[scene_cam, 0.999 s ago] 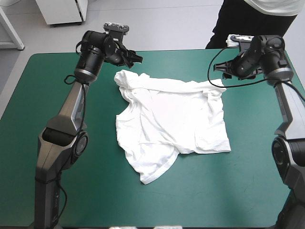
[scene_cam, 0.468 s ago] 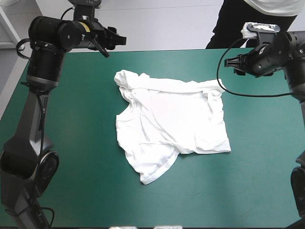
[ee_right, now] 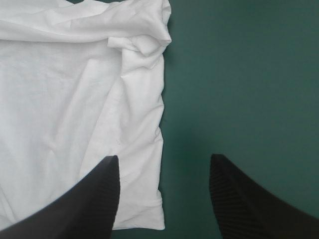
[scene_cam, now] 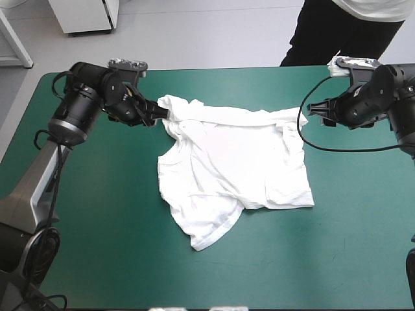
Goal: Fold the cloth
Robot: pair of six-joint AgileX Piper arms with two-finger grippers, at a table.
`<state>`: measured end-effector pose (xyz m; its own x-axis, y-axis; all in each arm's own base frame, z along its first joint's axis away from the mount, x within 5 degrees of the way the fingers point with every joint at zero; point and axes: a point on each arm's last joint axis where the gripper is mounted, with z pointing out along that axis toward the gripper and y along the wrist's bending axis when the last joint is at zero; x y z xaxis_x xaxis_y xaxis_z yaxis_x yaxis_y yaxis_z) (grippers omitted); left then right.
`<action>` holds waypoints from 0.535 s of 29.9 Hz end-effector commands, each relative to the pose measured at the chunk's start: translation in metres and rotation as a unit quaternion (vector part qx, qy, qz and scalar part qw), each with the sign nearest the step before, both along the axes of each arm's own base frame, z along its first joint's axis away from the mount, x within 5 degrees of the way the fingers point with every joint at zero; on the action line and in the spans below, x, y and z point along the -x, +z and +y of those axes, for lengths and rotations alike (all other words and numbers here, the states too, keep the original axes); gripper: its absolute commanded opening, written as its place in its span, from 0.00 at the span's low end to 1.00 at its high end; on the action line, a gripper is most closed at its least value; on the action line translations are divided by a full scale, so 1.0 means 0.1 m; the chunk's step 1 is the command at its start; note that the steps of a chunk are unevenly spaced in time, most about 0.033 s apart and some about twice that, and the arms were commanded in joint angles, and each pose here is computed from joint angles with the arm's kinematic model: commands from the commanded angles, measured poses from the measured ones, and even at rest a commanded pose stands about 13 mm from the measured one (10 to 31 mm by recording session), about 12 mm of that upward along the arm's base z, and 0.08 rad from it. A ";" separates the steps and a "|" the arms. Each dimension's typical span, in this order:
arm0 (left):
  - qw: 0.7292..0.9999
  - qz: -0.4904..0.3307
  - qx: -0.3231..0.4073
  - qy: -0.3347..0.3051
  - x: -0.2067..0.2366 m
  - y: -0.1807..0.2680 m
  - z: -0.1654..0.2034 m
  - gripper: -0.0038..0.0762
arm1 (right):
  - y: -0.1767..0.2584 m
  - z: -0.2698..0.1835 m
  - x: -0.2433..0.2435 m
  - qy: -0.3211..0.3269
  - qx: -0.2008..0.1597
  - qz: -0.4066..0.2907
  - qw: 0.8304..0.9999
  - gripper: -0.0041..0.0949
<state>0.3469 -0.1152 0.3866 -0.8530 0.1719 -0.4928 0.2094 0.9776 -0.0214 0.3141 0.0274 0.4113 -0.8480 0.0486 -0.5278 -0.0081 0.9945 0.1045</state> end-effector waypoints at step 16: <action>0.991 0.123 0.035 0.036 0.32 -1.17 -0.27 0.59 | 0.19 -0.04 0.10 -0.003 -0.001 -0.042 0.999 0.50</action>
<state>0.3162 -0.1412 0.2566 -0.9743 0.1276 -0.1857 0.1464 0.9850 -0.0909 0.3141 0.0274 0.4111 -0.8482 0.0485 -0.5275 -0.0080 0.9945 0.1044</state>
